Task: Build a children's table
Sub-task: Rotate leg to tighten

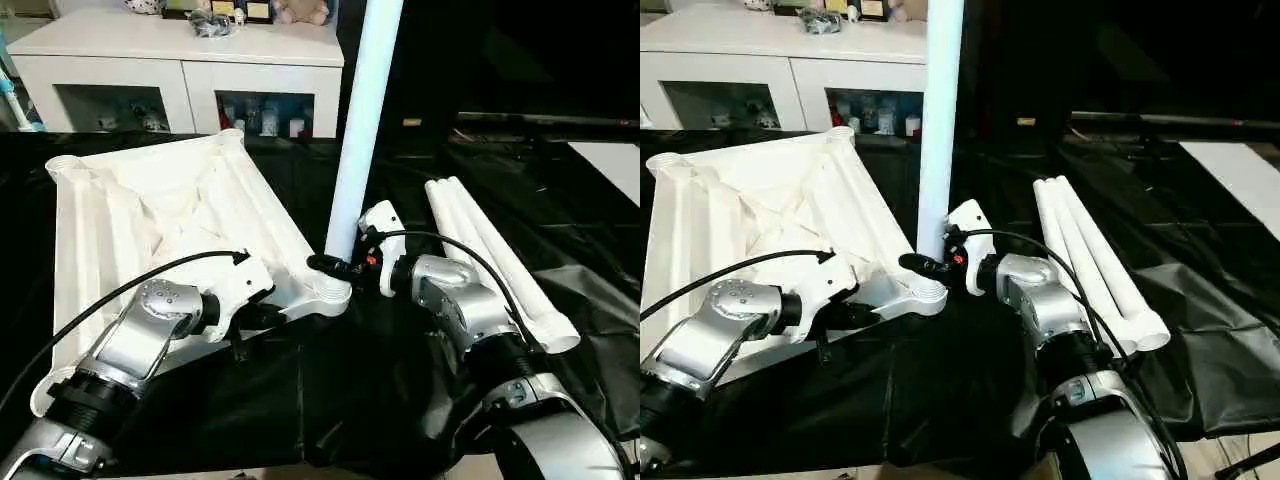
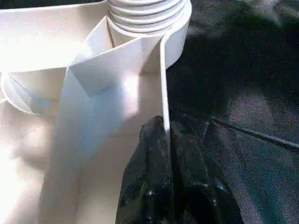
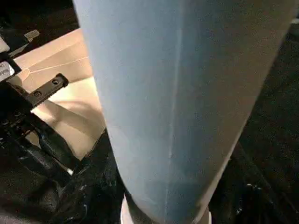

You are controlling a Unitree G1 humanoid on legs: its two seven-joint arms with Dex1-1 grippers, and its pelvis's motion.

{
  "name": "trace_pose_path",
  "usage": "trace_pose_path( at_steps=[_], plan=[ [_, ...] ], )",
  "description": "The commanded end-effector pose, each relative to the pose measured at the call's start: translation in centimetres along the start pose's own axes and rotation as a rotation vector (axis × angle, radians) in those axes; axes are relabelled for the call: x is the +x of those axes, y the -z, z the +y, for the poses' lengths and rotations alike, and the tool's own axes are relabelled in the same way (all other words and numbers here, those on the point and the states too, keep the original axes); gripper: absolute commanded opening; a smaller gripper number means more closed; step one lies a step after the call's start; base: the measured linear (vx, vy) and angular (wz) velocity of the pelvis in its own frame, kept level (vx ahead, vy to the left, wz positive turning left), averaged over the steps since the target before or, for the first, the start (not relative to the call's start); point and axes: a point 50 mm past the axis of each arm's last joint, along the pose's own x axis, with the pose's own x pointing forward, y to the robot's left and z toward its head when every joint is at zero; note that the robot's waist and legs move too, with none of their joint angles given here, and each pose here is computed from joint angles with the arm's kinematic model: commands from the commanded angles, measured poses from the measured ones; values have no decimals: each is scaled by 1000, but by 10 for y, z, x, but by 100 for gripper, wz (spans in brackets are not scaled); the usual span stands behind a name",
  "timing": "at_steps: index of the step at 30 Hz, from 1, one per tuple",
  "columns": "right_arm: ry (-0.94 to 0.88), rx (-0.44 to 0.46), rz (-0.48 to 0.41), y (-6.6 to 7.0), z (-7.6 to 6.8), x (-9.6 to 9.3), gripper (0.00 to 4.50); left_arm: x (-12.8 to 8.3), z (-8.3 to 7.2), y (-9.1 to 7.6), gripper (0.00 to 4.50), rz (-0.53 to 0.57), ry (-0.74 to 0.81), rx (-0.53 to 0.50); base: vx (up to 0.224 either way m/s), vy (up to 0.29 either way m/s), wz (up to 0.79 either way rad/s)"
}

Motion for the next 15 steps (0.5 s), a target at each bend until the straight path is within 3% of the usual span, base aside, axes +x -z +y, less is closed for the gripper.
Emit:
trace_pose_path(
  at_steps=[1, 9, 15],
  plan=[
    [13, 158, 192, 49, 3, -6, 186, 5, -4, 5, 0, 62, 38, 10, 0, 0, 0],
    [38, 150, 185, 47, 1, -5, 186, 4, -2, 5, 0, 52, 26, -23, 0, 0, 0],
    [237, 188, 156, 47, -8, 1, 186, 18, 3, -2, 0, 28, -83, -94, 0, 0, 0]
  ],
)
